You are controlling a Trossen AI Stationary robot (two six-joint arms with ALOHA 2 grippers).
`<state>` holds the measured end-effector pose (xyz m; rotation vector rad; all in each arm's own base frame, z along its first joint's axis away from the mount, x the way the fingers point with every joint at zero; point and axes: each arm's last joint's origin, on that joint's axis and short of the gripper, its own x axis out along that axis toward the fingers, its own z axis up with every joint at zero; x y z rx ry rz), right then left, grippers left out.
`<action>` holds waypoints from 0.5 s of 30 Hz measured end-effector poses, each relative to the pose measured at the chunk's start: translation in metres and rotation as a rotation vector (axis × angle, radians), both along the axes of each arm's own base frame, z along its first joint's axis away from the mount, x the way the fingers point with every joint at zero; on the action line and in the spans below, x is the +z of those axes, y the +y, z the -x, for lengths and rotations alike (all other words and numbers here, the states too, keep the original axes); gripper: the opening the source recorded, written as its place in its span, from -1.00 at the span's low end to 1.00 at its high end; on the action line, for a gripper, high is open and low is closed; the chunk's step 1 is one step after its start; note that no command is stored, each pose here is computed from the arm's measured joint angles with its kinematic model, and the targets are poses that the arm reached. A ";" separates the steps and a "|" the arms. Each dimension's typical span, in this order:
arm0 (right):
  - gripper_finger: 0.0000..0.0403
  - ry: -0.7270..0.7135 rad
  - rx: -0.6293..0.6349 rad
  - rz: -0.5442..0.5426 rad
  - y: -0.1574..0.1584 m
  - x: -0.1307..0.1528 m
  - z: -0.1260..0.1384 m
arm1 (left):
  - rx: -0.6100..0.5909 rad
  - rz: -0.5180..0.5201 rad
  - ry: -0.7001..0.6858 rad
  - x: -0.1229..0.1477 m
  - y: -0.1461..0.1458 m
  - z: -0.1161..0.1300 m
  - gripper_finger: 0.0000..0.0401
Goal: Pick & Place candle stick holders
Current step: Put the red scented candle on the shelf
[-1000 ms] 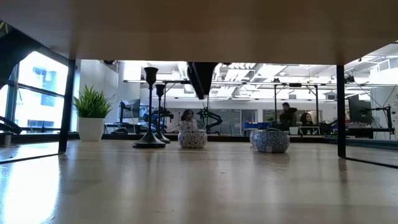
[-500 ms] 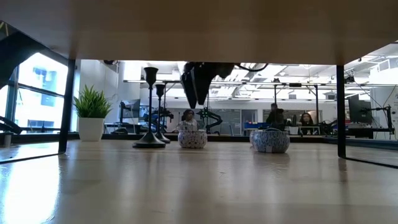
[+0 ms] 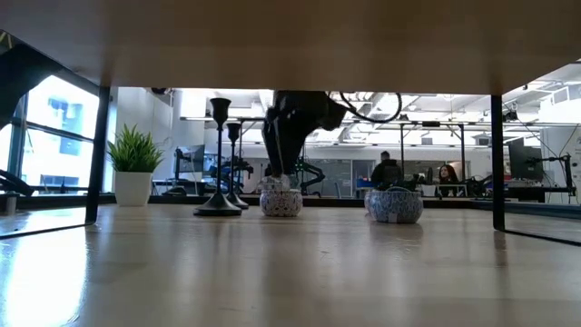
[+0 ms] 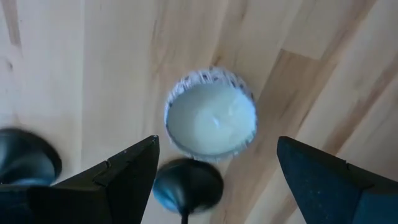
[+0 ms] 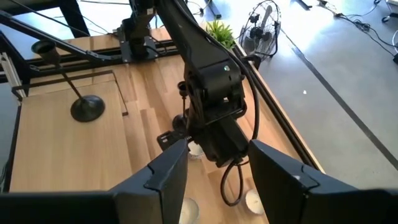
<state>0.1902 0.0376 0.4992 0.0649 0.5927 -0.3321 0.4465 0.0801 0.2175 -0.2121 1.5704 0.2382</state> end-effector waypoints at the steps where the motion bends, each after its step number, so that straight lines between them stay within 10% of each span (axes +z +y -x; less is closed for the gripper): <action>1: -0.18 -0.003 0.000 -0.001 0.000 0.000 0.000 | 0.000 0.001 0.005 -0.002 0.000 0.000 0.59; 15: -0.18 -0.042 0.012 -0.022 0.001 0.003 -0.003 | -0.004 0.011 0.008 -0.027 -0.003 0.000 0.59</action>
